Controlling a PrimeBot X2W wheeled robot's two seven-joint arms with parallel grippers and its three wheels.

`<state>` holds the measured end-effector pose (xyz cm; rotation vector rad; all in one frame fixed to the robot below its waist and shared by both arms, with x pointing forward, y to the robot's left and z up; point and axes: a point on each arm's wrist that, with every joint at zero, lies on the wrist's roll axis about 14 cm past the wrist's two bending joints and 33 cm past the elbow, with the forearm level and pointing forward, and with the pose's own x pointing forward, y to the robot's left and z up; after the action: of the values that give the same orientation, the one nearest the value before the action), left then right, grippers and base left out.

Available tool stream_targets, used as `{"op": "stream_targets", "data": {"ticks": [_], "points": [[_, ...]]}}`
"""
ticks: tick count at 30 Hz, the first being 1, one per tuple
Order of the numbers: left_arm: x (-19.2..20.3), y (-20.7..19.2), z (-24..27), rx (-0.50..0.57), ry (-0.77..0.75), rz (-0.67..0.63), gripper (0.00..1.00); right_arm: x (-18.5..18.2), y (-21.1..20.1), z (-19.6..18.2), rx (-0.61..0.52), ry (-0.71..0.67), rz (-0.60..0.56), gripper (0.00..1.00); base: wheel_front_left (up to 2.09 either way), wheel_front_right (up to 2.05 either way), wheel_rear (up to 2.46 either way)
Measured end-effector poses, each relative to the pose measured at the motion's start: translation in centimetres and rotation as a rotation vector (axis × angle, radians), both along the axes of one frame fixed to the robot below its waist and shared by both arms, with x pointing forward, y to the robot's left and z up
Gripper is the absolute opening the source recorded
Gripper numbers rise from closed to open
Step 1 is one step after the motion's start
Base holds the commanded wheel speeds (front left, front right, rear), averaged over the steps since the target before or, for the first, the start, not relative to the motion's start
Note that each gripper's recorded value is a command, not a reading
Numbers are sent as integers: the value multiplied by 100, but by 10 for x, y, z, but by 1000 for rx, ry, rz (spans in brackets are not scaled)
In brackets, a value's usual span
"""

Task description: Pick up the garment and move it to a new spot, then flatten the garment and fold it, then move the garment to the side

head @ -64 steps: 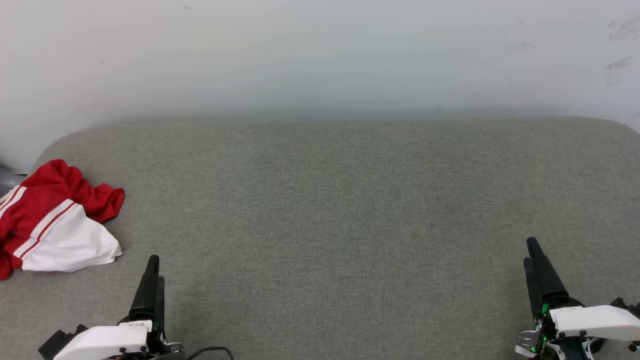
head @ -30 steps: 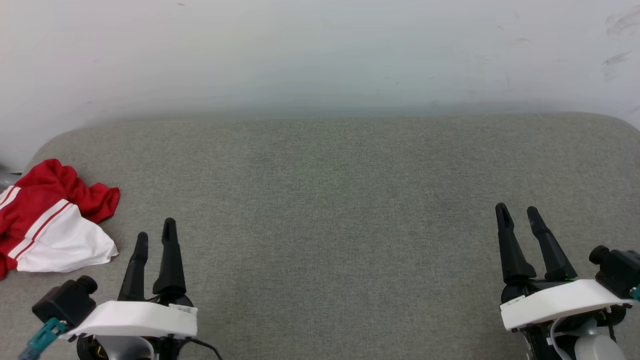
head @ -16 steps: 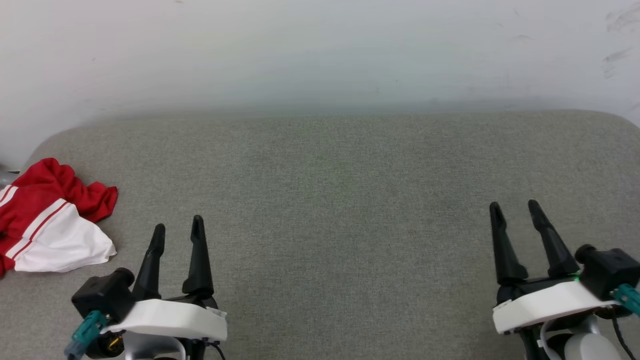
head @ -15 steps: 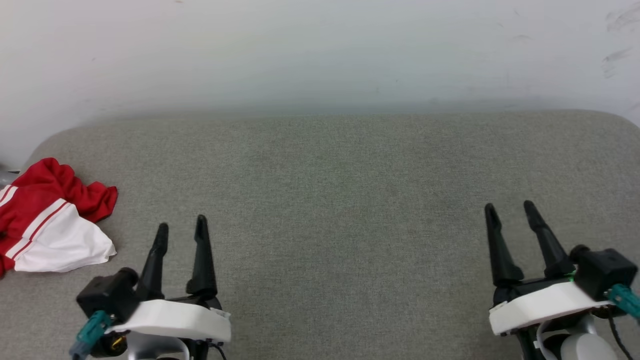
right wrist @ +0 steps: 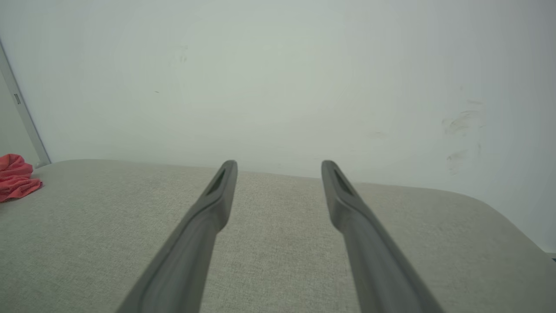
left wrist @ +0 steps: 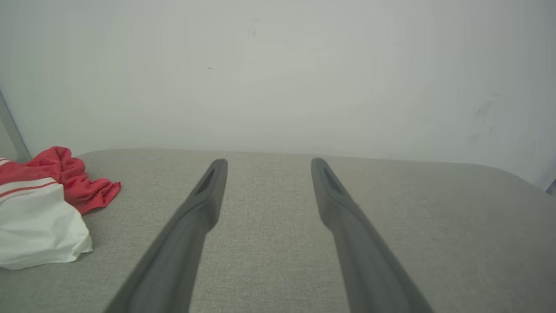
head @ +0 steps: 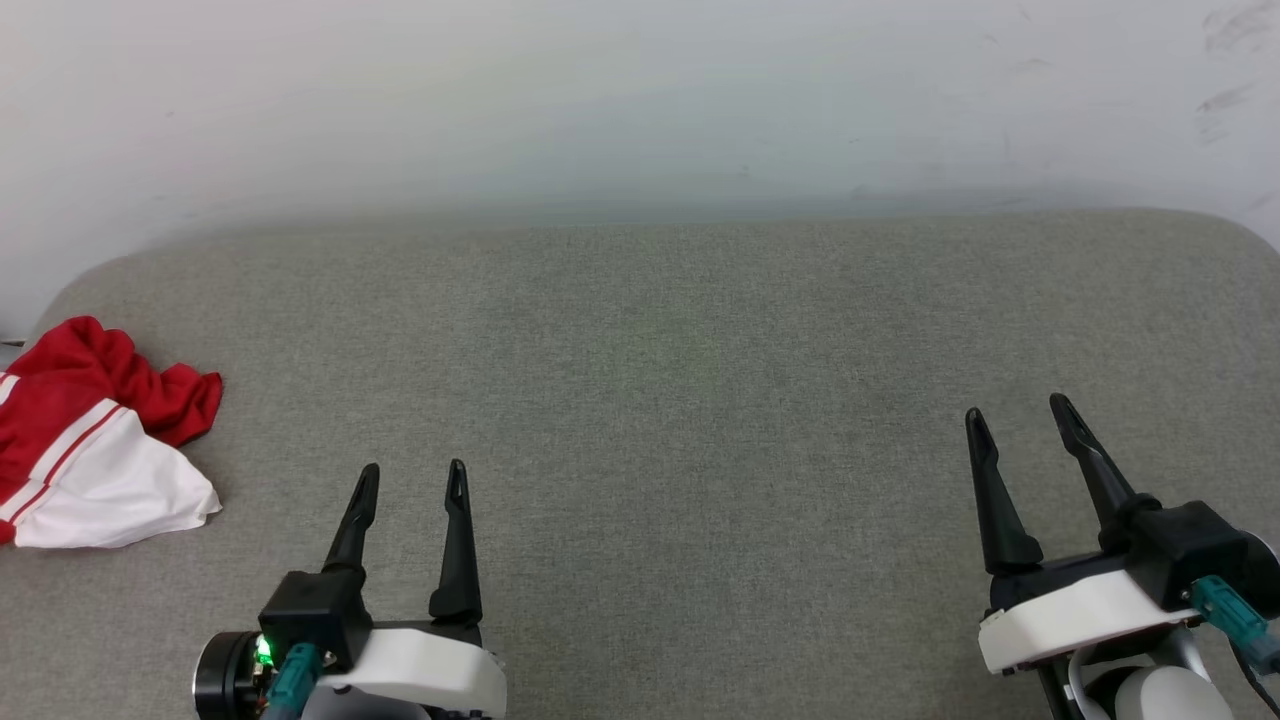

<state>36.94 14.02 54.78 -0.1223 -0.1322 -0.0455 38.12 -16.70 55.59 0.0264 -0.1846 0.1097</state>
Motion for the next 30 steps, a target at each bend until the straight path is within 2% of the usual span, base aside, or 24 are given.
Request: {"op": "stream_targets", "data": {"ticks": [9,16,22,30], "points": [[-2,-11,-4,60,-6,-26,100,-1,12,5,-48,-29,32,100,0,0,0],[1,-6,8,-43,-45,-21,100,-3,3,3,63,-28,12,100,0,0,0],[-3,0,4,-69,-48,-21,100,-6,-4,-6,132,-6,-6,100,0,0,0],[-8,3,-14,-31,-20,-52,100,-9,-8,-12,121,4,-21,100,0,0,0]]}}
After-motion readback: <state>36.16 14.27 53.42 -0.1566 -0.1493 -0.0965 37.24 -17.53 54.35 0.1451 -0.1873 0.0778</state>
